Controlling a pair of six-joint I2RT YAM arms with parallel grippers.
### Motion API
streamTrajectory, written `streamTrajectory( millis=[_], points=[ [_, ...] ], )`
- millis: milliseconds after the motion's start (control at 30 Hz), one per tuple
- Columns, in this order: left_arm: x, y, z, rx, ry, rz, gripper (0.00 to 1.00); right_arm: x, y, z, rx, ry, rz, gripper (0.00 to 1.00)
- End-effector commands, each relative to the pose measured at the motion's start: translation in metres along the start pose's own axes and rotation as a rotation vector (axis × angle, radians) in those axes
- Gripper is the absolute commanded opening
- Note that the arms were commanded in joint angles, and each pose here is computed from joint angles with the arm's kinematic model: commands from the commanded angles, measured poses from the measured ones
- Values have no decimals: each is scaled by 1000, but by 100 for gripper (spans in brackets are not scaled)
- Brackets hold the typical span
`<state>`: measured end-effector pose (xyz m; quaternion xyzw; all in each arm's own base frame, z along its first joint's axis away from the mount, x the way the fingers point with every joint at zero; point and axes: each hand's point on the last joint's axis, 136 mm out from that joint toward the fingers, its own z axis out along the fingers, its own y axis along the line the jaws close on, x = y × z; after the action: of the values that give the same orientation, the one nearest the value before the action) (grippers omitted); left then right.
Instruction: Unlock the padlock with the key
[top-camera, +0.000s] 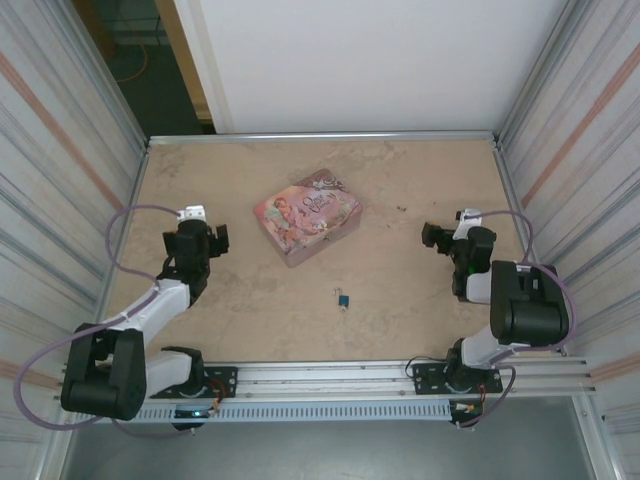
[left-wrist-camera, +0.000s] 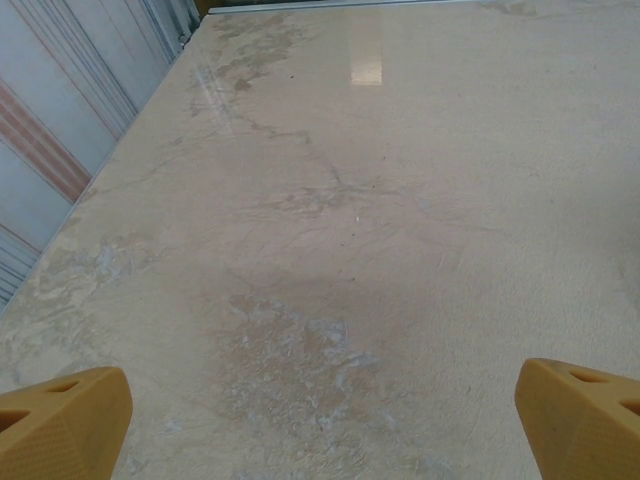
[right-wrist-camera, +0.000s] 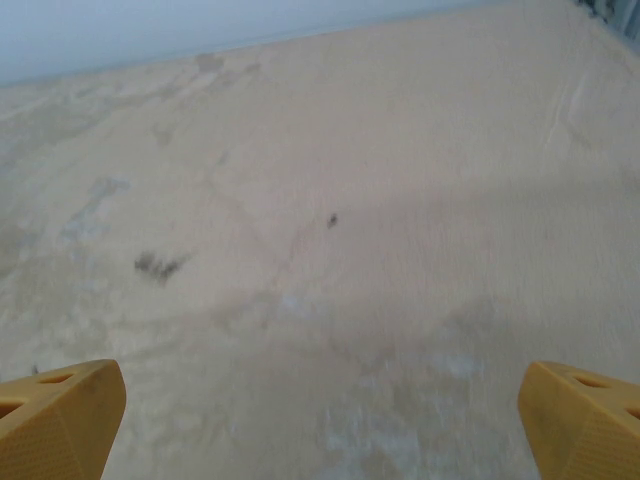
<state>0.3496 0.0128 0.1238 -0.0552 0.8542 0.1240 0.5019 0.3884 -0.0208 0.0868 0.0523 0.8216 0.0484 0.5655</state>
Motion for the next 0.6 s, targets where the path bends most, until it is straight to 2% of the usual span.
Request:
streamTrajectory(
  millis=[0, 567],
  points=[
    [-6, -3, 3, 17, -34, 9, 99, 4, 3, 8, 26, 47, -18, 99],
    [-10, -25, 15, 114, -140, 30, 99, 3, 3, 8, 28, 46, -20, 99]
  ],
)
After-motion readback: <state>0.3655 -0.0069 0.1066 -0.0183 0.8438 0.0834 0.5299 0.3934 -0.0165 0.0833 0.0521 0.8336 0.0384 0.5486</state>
